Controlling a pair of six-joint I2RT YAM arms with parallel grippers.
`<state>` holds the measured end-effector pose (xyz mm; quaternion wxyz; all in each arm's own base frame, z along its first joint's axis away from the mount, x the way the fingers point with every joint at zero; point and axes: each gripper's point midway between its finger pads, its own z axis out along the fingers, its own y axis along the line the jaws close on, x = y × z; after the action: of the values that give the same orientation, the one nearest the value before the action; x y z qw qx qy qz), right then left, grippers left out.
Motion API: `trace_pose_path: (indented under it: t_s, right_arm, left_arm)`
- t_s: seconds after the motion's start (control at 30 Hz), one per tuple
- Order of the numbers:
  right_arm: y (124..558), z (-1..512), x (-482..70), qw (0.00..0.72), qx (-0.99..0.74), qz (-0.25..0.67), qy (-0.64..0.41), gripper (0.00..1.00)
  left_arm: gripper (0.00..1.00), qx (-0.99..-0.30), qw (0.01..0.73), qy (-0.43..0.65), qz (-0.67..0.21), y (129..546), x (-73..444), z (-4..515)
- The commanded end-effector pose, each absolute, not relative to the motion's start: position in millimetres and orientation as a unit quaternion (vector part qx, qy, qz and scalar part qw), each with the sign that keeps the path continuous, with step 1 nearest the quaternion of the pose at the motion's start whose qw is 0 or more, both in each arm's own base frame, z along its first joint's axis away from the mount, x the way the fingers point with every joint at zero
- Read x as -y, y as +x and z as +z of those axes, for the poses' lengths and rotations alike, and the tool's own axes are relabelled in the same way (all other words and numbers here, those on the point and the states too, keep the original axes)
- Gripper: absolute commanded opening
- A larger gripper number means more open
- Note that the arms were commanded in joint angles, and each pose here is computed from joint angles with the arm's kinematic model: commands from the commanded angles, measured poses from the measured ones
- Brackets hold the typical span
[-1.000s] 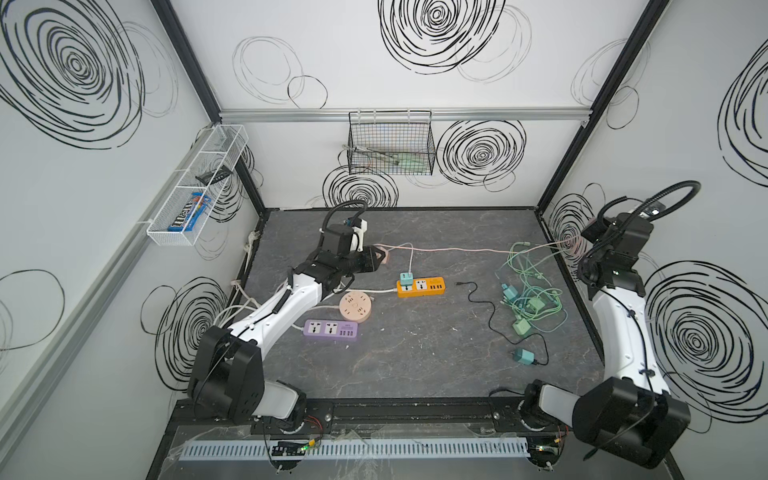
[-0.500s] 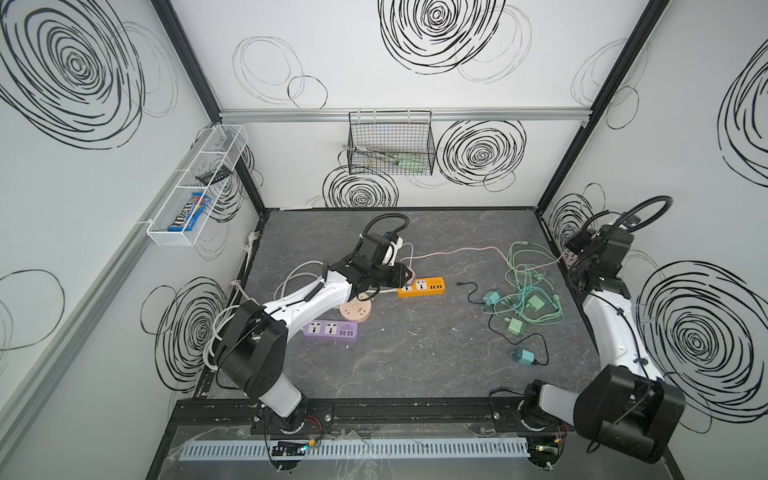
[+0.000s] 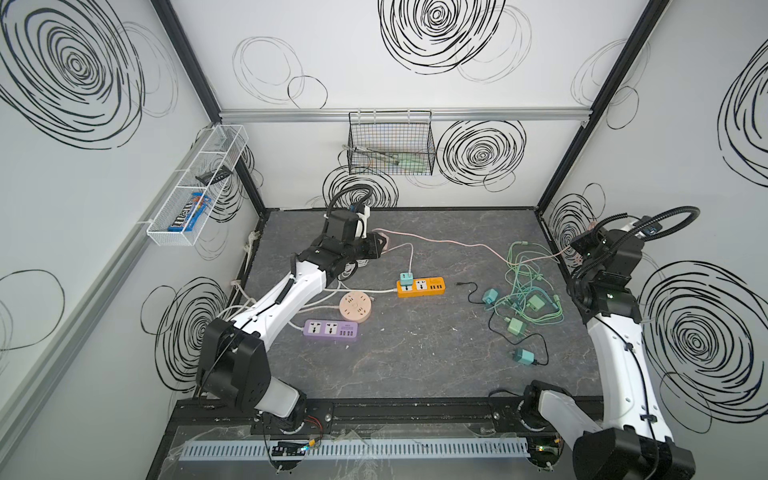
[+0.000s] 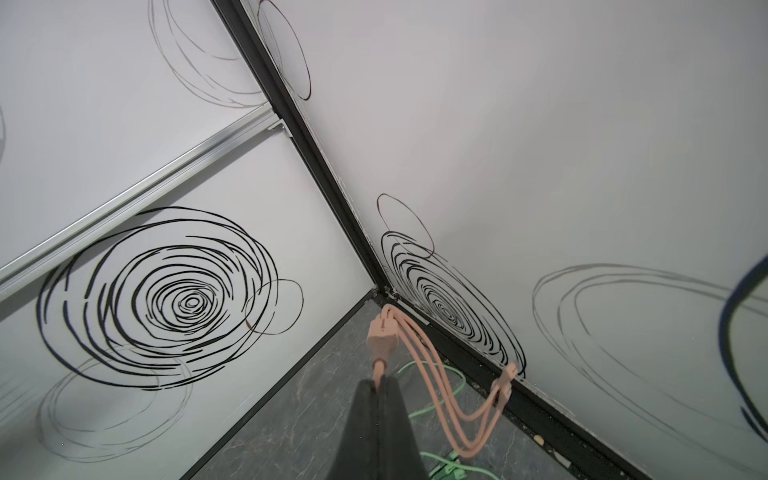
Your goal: Insert the plug
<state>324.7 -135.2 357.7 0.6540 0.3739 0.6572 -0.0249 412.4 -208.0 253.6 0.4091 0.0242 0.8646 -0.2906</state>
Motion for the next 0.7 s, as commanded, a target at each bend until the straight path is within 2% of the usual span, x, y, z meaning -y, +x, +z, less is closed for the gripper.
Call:
trace_pose_path:
  t_s: [0.0,0.3,0.4,0.47,0.57,0.67]
  right_arm:
    - [311,327,128,0.616,-0.669,0.0,0.416,0.0]
    - [329,227,39,0.471,-0.772,0.209,0.372,0.0]
    - [328,205,19,0.427,-0.803,0.223,0.35,0.05]
    - [323,196,17,0.41,-0.82,0.209,0.341,0.18]
    - [317,200,16,0.419,-0.831,0.194,0.31,0.54]
    - [313,216,13,0.437,-0.834,0.188,0.281,0.65]
  left_arm:
    - [0.0,-0.832,0.467,0.031,-0.298,426,207,304]
    - [0.0,-0.819,0.487,0.055,-0.299,434,220,334]
    - [0.0,-0.816,0.493,0.059,-0.296,434,221,341]
    - [0.0,-0.815,0.494,0.06,-0.296,434,221,342]
    - [0.0,-0.816,0.492,0.061,-0.297,433,222,341]
    - [0.0,-0.816,0.491,0.064,-0.299,431,224,341]
